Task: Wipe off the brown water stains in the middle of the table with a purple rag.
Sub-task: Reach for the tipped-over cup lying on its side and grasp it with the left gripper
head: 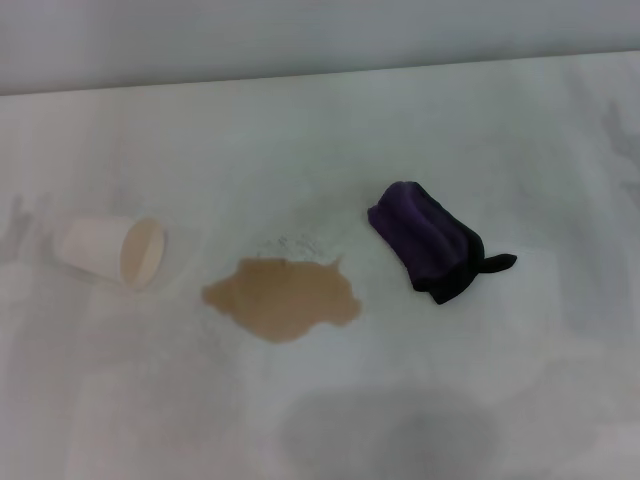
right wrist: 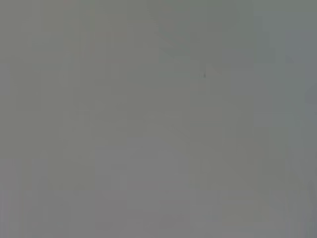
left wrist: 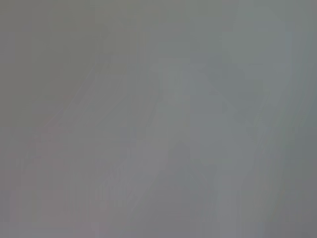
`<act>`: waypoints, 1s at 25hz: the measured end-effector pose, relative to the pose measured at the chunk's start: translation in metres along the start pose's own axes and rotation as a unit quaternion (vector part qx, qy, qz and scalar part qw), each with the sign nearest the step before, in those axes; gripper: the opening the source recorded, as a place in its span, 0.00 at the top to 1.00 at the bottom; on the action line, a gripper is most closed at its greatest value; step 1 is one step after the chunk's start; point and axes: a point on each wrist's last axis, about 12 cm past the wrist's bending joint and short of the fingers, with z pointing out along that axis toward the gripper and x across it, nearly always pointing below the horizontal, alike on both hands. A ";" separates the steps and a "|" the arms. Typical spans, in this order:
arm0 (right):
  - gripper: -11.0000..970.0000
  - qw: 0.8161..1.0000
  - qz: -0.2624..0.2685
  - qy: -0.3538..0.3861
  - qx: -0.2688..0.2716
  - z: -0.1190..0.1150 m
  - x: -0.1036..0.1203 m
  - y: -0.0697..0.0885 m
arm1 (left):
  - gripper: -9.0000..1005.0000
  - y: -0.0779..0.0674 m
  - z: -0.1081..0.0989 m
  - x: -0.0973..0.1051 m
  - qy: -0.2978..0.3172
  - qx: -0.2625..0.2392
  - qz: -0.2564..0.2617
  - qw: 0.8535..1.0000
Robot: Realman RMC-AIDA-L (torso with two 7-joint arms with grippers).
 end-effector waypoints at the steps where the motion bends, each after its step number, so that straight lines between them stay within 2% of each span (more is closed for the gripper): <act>1: 0.11 1.000 0.001 0.001 0.000 0.000 0.001 0.000 | 0.12 0.000 0.000 0.000 0.000 0.000 0.000 1.000; 8: 0.11 1.000 0.000 0.013 0.002 -0.005 0.006 -0.002 | 0.11 -0.006 -0.002 0.004 0.013 0.026 0.008 1.000; 19: 0.11 1.000 0.003 0.029 0.010 -0.017 0.017 -0.009 | 0.11 -0.010 -0.004 0.007 0.016 0.023 -0.004 1.000; 20: 0.11 1.000 0.002 0.030 0.010 -0.017 0.017 -0.009 | 0.11 -0.010 -0.003 0.007 0.015 0.020 -0.012 1.000; 23: 0.11 0.999 0.002 0.030 0.010 -0.017 0.017 -0.009 | 0.11 -0.009 0.002 0.003 0.011 0.025 -0.080 0.996; 25: 0.11 0.999 0.003 0.031 0.009 -0.017 0.018 -0.009 | 0.11 -0.002 0.010 -0.005 0.020 0.047 -0.134 0.990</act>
